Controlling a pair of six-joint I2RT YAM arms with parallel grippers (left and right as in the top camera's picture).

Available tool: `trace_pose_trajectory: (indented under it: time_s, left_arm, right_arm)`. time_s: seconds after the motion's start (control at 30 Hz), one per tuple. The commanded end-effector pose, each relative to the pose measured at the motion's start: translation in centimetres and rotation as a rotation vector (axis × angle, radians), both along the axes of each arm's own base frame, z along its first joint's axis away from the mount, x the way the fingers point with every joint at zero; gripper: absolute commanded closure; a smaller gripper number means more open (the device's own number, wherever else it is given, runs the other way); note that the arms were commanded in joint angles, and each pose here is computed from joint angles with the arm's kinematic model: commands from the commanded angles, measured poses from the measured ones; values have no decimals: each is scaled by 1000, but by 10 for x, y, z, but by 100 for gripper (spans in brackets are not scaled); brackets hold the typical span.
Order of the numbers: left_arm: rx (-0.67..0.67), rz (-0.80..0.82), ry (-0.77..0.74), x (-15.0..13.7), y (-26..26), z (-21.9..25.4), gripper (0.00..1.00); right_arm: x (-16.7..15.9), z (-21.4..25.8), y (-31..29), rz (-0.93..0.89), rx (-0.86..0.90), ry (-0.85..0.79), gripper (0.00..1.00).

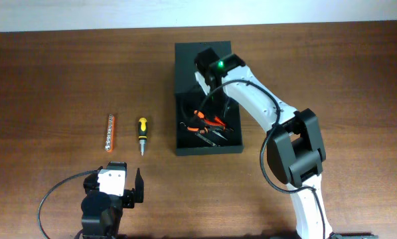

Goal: Pack container
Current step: 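Raise the right gripper and retract it to the right side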

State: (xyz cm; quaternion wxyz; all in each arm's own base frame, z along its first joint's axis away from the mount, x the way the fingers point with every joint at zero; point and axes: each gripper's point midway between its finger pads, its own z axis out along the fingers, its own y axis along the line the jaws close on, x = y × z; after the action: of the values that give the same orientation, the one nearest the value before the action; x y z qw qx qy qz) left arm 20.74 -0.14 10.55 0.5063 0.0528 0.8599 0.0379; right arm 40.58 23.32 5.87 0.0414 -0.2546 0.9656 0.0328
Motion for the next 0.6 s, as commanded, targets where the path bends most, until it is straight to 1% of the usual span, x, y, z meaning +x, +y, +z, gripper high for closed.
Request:
trace_pose_trajectory:
  time_s: [0.0, 0.07, 0.1, 0.13, 0.27, 0.33, 0.4, 0.57]
  left_arm:
    - [-3, 11, -21, 1, 1, 9, 1]
    - [-3, 11, -21, 1, 1, 9, 1]
    - [-3, 11, -21, 1, 1, 9, 1]
    - [-3, 11, -21, 1, 1, 9, 1]
    - [-3, 11, -21, 1, 1, 9, 1]
    - [-3, 11, -21, 1, 1, 9, 1]
    - [-3, 11, -21, 1, 1, 9, 1]
    - [-4, 12, -21, 1, 1, 9, 1]
  right_arm:
    - [23, 41, 16, 9, 61, -100, 40]
    - [29, 60, 19, 8, 79, -135, 40]
    - [35, 82, 18, 3, 82, -176, 39]
    - [38, 92, 16, -1, 73, -200, 39]
    - [53, 151, -18, -61, -21, -344, 38]
    - [57, 180, -40, -104, -40, -399, 23]
    - [59, 210, -68, -180, -34, -450, 1]
    - [60, 260, -145, -421, 17, -538, 1]
